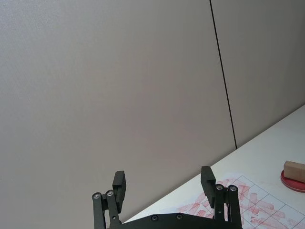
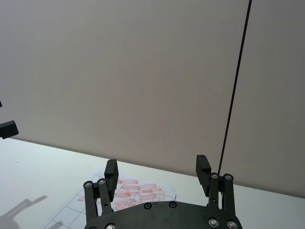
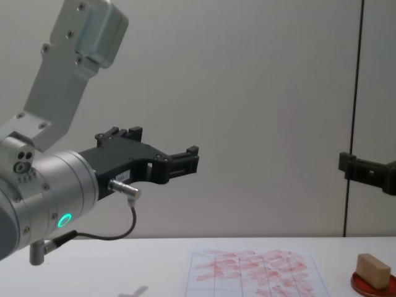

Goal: Use the one hand to pick up the stamp and affix it onto the A4 paper.

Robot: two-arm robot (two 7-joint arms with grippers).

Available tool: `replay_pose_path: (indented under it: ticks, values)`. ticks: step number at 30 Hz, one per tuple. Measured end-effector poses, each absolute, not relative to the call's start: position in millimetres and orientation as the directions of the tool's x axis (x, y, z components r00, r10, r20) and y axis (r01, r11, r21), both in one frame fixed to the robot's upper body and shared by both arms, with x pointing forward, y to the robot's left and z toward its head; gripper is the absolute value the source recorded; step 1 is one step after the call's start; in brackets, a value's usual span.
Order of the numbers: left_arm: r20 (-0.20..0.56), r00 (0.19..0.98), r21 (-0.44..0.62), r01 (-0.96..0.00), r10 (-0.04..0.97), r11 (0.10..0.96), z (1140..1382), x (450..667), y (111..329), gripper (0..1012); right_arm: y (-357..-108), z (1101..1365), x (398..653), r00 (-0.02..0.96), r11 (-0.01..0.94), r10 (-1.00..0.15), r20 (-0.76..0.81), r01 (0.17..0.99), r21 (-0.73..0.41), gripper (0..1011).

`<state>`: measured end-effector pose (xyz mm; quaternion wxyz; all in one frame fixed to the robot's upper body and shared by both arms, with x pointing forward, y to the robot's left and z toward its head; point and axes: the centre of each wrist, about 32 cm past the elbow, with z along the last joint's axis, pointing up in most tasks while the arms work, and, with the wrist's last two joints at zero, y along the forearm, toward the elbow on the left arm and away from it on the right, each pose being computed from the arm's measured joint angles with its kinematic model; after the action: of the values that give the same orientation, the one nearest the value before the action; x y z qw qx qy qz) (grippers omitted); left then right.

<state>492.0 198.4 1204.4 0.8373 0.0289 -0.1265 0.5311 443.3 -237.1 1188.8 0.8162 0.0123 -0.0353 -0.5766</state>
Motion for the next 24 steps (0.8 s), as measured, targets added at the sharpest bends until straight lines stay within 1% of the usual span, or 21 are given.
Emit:
replay_pose_path:
  ticks: [24]
  values:
    - [0.242,0.404,-0.086,-0.897,0.882,0.434,1204.4,492.0,198.4,1001,-237.1,1188.7,443.3,0.333,0.335,-0.942,0.043,0.94,0.06,1001]
